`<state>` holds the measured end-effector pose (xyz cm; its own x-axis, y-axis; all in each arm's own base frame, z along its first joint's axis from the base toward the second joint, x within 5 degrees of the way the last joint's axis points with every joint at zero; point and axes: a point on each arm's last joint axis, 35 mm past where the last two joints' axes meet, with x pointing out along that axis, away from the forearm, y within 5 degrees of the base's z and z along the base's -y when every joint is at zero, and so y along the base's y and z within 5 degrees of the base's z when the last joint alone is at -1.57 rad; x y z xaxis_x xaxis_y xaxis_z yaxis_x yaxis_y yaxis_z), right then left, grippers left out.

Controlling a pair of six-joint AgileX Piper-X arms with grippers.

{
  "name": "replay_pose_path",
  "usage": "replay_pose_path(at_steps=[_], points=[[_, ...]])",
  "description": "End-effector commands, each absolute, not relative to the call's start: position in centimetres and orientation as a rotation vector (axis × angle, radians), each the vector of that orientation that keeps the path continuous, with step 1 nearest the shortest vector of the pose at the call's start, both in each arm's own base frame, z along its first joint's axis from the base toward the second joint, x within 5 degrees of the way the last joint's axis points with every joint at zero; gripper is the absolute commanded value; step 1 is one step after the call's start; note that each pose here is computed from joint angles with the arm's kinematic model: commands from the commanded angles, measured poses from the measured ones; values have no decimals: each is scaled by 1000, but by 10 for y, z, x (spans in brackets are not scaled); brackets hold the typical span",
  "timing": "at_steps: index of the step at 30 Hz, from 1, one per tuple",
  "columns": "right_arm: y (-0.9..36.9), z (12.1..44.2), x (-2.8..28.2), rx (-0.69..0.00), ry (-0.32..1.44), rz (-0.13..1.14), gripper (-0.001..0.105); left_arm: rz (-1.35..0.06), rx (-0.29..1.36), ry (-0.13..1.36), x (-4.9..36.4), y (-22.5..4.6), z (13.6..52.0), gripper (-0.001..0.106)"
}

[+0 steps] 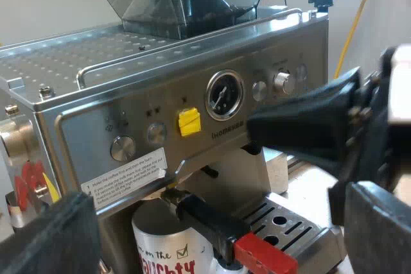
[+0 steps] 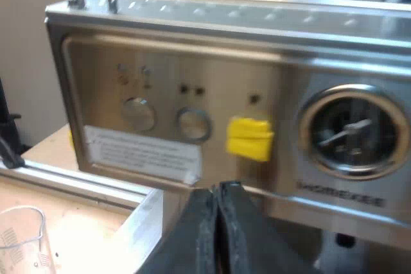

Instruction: Place mug into machine

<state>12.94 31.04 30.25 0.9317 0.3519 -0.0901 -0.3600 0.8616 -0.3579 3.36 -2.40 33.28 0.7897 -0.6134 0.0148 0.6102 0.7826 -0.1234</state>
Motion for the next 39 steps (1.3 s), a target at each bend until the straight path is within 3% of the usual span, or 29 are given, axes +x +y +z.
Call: replay_pose_path(at_steps=[1, 14, 26, 32, 37, 39], points=[[316, 305, 138, -380, 20, 336, 0, -662, -137, 24, 33, -24, 335, 78], [329, 297, 180, -342, 54, 280, 0, -664, -137, 24, 33, -24, 335, 78], [312, 294, 214, -314, 78, 178, 0, -671, -137, 25, 33, -24, 335, 78], [317, 294, 207, -321, 78, 265, 0, -671, -137, 25, 33, -24, 335, 78], [320, 299, 183, -389, 112, 338, 2, -671, -137, 25, 33, -24, 335, 78], [320, 304, 166, -411, 132, 378, 16, -671, -137, 25, 33, -24, 335, 78]])
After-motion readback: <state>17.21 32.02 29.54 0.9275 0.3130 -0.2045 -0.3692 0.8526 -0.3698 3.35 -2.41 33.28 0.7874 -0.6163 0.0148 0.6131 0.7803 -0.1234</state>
